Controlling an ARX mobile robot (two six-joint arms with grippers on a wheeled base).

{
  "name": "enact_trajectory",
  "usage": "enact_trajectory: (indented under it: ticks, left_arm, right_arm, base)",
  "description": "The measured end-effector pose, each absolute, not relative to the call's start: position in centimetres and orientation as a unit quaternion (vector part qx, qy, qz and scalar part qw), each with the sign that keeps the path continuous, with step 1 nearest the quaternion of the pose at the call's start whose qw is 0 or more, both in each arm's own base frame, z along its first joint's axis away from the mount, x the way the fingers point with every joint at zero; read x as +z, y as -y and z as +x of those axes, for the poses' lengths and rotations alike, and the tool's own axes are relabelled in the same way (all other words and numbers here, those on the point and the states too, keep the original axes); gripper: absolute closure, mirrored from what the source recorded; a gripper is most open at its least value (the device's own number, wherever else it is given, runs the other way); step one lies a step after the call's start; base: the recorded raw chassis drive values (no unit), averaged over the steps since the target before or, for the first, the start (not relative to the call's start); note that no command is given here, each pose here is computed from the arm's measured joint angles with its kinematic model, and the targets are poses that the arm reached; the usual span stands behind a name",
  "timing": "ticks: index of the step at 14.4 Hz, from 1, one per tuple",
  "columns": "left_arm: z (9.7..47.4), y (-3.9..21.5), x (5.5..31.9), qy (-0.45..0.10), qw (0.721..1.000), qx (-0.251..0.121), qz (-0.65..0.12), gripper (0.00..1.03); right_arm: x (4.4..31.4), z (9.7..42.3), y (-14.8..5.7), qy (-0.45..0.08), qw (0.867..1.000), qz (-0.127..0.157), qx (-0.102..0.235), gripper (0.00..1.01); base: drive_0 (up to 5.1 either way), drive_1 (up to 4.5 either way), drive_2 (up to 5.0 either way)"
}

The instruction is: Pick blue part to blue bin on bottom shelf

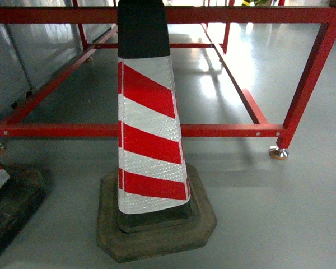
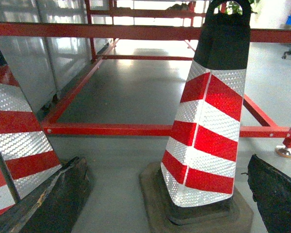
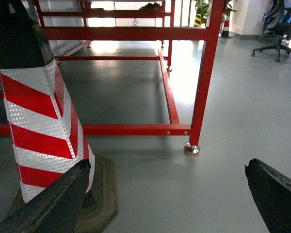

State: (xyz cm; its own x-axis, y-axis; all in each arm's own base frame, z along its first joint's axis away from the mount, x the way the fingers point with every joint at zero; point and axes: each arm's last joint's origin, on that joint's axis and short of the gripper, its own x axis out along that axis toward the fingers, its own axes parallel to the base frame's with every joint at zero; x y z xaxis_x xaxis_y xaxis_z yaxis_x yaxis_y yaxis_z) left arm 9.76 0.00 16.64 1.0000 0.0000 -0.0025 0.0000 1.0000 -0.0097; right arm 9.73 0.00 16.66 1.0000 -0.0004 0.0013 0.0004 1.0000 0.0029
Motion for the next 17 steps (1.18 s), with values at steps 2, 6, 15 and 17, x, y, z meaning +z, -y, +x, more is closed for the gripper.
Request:
enact_trajectory:
  ticks: [2,6,15,17]
  left_arm:
    - [9.76,0.0,16.62,-0.002,1.0,0.0,-0.005,0.05]
    - [9.76,0.0,16.63,-0.002,1.0,0.001,-0.005,0.05]
    - [9.76,0.0,16.64,-0.001,1.0,0.0,-0.005,0.05]
    - [9.76,0.0,16.64,-0.001,1.0,0.0,-0.005,0.05]
  right_arm:
    - [16.64,9.73,0.0,0.0,1.0,0.001,0.0,0.03]
    - [16.65,9.73,0.0,0.0,1.0,0.002,0.0,0.03]
    - [16.66,9.73,0.0,0.001,1.0,0.001,0.0,0.03]
    - [16.65,9.73,0.0,0.0,1.0,0.001,0.001,0.03]
  base:
    - [0.0,0.0,0.0]
    - [0.0,0.0,0.0]
    - [0.0,0.0,0.0]
    - [0.0,0.0,0.0]
